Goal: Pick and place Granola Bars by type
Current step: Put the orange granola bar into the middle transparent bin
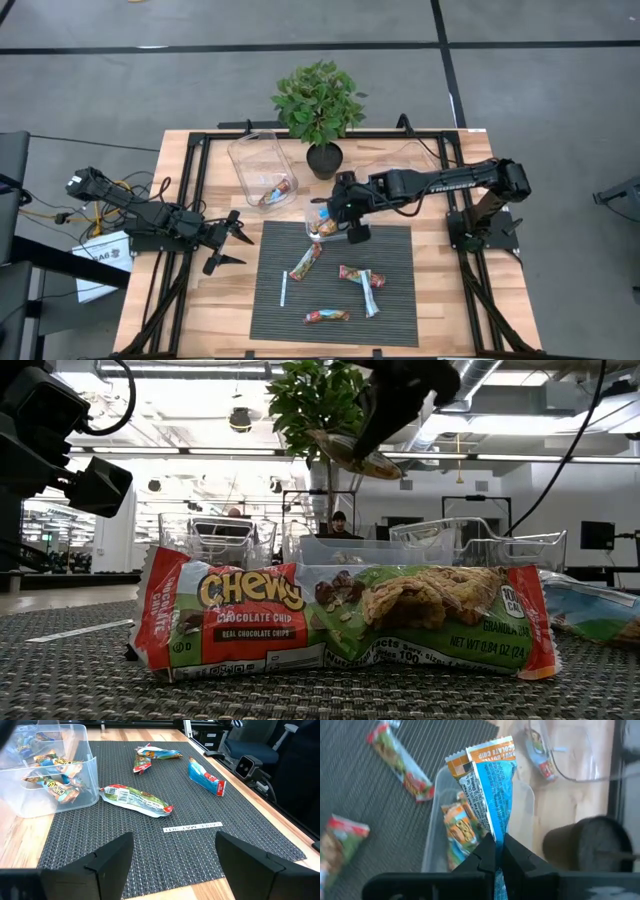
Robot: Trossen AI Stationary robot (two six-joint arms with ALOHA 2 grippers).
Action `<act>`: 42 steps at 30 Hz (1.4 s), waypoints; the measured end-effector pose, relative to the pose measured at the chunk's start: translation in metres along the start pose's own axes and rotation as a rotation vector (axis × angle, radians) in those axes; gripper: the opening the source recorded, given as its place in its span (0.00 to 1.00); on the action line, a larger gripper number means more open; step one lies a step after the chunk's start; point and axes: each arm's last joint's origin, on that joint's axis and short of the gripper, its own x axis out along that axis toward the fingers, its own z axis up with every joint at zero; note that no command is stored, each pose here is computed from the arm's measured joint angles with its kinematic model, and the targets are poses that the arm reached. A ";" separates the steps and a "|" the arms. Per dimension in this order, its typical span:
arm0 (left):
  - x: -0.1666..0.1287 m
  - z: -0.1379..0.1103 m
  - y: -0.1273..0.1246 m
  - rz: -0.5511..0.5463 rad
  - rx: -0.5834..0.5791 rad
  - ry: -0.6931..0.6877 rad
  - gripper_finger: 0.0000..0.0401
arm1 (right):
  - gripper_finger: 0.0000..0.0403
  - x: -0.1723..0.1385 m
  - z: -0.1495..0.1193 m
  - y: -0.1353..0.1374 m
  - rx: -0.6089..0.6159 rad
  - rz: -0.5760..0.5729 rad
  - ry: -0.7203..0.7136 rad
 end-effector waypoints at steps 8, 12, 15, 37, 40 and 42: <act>0.000 0.000 0.000 0.000 0.000 0.000 0.68 | 0.01 0.000 -0.001 0.001 -0.290 0.006 0.009; 0.000 0.000 0.000 0.000 0.000 0.000 0.68 | 0.01 0.000 -0.001 0.001 -0.331 0.006 0.009; 0.000 0.000 0.000 0.000 0.000 0.000 0.68 | 0.01 0.000 -0.001 0.001 -0.331 0.008 0.009; 0.000 0.000 0.000 0.001 0.000 0.000 0.68 | 0.01 0.051 -0.043 0.010 -0.301 0.016 0.049; 0.000 0.000 0.000 0.000 0.000 0.000 0.68 | 0.01 0.059 -0.044 0.010 -0.296 0.008 0.040; 0.000 0.000 0.000 0.000 0.000 0.000 0.68 | 0.01 0.069 -0.049 0.014 -0.301 0.026 0.070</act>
